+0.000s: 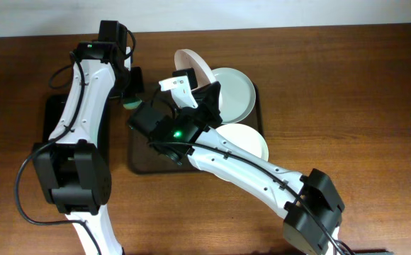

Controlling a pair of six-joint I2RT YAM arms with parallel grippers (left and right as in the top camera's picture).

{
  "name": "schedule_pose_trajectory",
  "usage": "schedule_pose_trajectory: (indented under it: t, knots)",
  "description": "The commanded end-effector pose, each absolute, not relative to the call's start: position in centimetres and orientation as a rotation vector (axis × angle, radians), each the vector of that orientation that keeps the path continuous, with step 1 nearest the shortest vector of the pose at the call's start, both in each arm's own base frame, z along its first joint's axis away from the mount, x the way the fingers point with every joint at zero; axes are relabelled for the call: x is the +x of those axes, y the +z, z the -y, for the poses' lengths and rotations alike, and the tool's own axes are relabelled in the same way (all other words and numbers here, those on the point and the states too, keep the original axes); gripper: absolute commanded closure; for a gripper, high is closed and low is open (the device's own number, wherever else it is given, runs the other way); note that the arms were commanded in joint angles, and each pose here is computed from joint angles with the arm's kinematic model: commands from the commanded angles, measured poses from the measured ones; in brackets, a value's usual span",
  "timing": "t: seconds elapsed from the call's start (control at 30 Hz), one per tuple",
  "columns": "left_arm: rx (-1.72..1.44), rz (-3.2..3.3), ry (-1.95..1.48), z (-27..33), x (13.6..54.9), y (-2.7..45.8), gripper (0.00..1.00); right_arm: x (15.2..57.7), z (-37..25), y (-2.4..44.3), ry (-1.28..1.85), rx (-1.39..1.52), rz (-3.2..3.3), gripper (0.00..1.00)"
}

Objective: Clean dirty plates on tray and stack at the side
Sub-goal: 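Carry the pinkish plate right and set it on the table with the right gripper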

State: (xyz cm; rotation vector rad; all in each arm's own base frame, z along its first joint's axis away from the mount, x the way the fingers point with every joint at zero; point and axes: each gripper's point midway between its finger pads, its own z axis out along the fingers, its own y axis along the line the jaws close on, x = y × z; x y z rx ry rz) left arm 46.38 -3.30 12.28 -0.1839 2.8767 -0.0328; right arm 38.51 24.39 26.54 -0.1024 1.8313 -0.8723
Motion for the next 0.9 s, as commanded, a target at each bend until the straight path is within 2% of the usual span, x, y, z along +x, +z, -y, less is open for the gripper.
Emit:
schedule_pose_trajectory:
  t: [0.0, 0.3, 0.43, 0.67, 0.77, 0.87]
  knots:
    - [-0.168, -2.855, -0.042, 3.1, 46.8, 13.0, 0.99, 38.2, -24.4, 27.8, -0.852, -0.062, -1.799, 0.96]
    - [-0.168, -2.855, -0.042, 3.1, 46.8, 13.0, 0.99, 38.1, -24.8, 27.5, -0.837, -0.074, -1.813, 0.96]
    - [-0.169, -2.854, -0.033, 3.0, 46.8, 13.0, 0.99, 38.2, -25.7, 25.5, -0.743, -0.120, -1.925, 0.96]
    - [-0.341, -2.938, 0.174, -3.8, 44.1, 12.5, 0.99, 38.1, -28.2, 20.1, -0.448, -0.222, -2.237, 0.96]
    - [-0.388, -2.958, 0.157, -6.1, 43.3, 12.4, 0.99, 38.2, -28.8, 18.5, -0.321, -0.235, -2.345, 0.96]
    - [-0.317, -2.969, 0.004, -5.8, 43.5, 12.3, 0.99, 38.6, -30.0, 16.3, -0.039, -0.233, -2.515, 0.96]
